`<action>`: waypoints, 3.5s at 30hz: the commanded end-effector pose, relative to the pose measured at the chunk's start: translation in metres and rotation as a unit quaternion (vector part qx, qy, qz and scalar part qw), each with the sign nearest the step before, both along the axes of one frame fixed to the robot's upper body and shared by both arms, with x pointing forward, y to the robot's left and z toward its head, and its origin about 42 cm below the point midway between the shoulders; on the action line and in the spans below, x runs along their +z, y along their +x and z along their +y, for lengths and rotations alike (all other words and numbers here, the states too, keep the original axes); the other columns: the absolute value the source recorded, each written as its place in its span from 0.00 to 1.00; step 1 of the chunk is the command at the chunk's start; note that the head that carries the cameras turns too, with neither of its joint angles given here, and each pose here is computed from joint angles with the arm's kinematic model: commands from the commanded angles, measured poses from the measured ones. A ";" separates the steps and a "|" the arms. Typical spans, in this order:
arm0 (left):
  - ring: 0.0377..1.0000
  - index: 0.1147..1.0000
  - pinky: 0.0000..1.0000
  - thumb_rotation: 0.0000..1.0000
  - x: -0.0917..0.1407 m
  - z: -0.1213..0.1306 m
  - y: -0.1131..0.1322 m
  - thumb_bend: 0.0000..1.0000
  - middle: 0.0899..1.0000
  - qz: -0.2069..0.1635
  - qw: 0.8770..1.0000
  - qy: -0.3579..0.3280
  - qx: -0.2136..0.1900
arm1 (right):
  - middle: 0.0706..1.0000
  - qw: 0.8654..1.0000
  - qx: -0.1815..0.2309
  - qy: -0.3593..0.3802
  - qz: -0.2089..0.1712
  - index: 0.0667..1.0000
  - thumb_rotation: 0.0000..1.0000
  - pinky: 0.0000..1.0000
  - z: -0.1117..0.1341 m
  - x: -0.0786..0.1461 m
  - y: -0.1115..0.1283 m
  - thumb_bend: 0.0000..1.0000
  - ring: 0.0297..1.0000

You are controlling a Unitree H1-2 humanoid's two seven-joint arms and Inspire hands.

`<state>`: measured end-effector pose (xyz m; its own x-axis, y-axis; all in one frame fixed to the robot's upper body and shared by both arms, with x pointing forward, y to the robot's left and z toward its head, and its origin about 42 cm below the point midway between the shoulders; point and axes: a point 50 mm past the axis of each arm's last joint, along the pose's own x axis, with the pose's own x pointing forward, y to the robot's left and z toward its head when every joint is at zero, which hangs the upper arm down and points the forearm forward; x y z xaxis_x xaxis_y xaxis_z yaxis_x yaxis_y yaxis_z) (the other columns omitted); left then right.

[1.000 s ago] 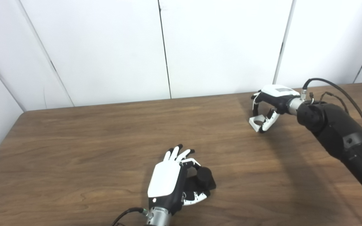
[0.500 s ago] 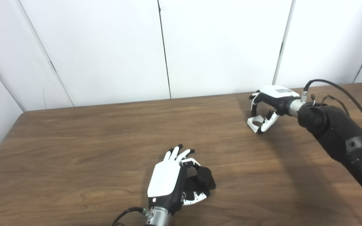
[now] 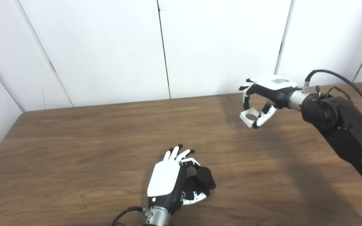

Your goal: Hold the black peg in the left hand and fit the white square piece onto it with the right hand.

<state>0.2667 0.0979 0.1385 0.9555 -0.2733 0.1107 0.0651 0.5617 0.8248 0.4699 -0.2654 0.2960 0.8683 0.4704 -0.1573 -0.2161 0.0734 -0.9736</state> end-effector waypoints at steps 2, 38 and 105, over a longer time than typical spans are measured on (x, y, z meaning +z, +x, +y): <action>0.98 0.42 0.99 0.08 -0.008 -0.001 0.002 0.51 0.86 0.016 1.000 0.014 -0.005 | 0.88 0.999 0.029 0.009 -0.039 0.45 0.14 0.90 0.010 0.041 -0.010 0.53 0.99; 0.98 0.42 0.99 0.08 -0.007 -0.003 0.003 0.51 0.86 0.015 1.000 0.017 -0.003 | 0.89 0.976 0.213 0.013 -0.029 0.45 0.13 0.92 0.099 0.048 -0.119 0.52 1.00; 0.99 0.42 1.00 0.08 0.005 -0.014 -0.007 0.51 0.86 0.005 1.000 0.003 -0.015 | 0.91 0.977 0.215 0.003 0.012 0.45 0.13 0.90 0.110 0.015 -0.103 0.52 1.00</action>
